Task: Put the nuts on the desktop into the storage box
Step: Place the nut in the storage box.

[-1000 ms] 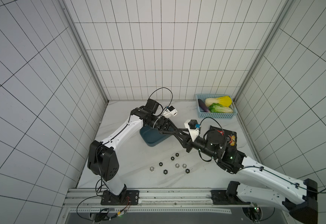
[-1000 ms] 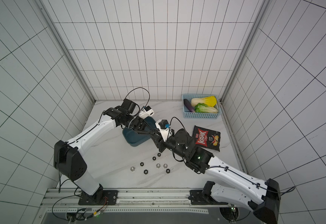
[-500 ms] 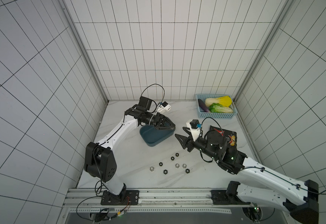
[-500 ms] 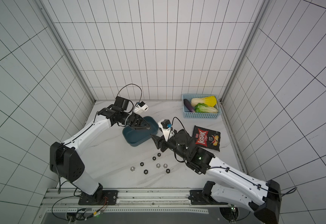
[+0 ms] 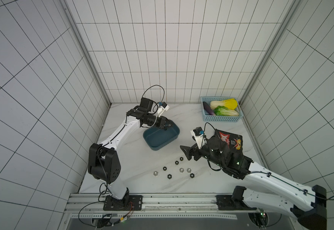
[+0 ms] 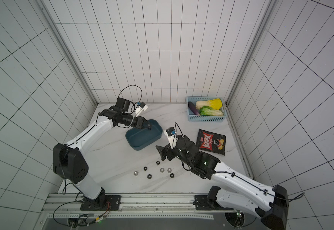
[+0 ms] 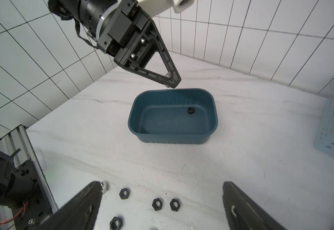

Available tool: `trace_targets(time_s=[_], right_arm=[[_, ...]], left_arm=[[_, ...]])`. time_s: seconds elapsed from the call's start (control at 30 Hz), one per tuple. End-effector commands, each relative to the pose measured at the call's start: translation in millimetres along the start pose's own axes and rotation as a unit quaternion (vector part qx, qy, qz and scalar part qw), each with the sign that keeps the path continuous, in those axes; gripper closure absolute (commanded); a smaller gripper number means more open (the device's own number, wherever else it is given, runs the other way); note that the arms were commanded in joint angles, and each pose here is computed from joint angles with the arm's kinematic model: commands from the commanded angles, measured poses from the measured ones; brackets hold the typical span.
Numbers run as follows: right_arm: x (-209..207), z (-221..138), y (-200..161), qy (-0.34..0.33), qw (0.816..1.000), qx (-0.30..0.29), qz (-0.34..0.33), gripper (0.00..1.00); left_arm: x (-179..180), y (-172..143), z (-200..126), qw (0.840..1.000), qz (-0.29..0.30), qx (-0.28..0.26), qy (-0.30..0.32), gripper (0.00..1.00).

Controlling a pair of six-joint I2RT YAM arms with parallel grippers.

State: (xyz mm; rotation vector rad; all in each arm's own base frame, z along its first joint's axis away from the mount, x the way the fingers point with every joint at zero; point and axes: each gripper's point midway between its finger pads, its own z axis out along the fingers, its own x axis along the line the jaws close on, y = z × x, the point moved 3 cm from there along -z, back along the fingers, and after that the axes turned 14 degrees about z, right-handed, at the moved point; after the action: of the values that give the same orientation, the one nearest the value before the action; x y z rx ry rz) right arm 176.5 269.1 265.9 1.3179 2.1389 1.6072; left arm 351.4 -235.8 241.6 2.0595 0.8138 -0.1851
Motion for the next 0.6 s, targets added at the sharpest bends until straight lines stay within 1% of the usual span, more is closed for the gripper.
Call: trace_targets(time_s=[0.0, 0.17, 0.27, 0.47, 0.57], right_arm=[[-9, 12, -19, -0.028, 0.999, 0.033, 0.028, 0.01], [-18, 23, -28, -0.058, 0.996, 0.04, 0.057, 0.01], [-23, 26, -33, -0.072, 0.995, 0.046, 0.059, 0.01], [-32, 22, -34, -0.09, 0.994, 0.03, 0.049, 0.01], [-31, 21, -31, -0.095, 0.994, 0.031, 0.033, 0.01]], left_arm=[[32, -3, 15, 0.992, 0.062, 0.028, 0.11, 0.92], [65, -16, 38, 0.98, 0.075, 0.076, 0.171, 0.93], [89, -24, 53, 0.971, 0.073, 0.105, 0.202, 0.93], [112, -30, 73, 0.962, 0.072, 0.135, 0.224, 0.93], [117, -34, 81, 0.962, 0.067, 0.145, 0.223, 0.93]])
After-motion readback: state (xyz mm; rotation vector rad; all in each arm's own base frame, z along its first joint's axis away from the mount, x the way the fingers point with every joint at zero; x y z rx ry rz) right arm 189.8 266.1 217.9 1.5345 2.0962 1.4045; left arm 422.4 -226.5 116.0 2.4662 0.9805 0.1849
